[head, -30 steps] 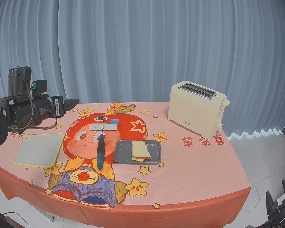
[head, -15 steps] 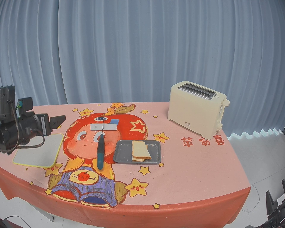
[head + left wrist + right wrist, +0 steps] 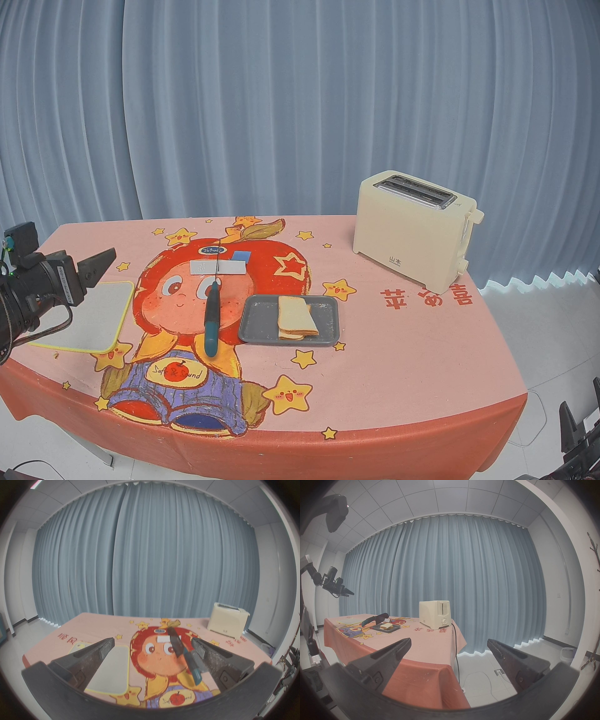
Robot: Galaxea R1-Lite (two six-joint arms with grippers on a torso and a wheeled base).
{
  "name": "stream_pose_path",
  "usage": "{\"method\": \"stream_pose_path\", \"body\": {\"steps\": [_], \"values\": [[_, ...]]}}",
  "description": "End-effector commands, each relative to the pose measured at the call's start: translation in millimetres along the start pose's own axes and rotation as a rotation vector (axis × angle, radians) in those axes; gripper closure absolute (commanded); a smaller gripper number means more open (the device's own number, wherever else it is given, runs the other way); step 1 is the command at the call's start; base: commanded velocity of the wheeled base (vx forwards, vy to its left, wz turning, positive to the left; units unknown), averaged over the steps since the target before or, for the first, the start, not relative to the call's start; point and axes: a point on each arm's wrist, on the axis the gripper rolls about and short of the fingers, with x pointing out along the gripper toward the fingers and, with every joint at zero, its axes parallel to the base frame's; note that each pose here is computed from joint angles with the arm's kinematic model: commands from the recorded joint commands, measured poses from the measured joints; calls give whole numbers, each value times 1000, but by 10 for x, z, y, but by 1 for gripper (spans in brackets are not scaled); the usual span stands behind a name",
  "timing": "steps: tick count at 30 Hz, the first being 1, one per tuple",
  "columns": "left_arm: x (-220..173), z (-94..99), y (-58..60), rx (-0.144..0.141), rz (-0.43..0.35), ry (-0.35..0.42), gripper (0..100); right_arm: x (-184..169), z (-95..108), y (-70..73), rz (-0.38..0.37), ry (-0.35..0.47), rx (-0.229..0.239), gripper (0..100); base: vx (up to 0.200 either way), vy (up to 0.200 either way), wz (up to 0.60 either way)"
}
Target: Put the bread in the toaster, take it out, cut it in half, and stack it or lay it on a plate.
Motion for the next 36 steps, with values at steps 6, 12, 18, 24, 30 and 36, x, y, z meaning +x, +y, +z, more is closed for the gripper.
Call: {"method": "stream_pose_path", "body": {"steps": [6,12,18,24,30,36], "values": [[-13,24,-6,-31,-24,-135,0,-1,-43,0,1,-2,1,0,0,0,0],[-19,11,-6,-37,-27,-127,0,-1,-43,0,1,-2,1,0,0,0,0],[-22,7,-2,-35,-24,-126,0,-1,-43,0,1,-2,1,0,0,67,0],[-27,8,-5,-35,-27,-127,0,-1,-43,0,1,-2,-1,0,0,200,0],[-31,10,-10,-35,-30,-128,0,-1,-43,0,1,-2,1,0,0,200,0],[-34,44,-20,-46,-45,-147,0,-1,-43,0,1,-2,1,0,0,133,0]]}}
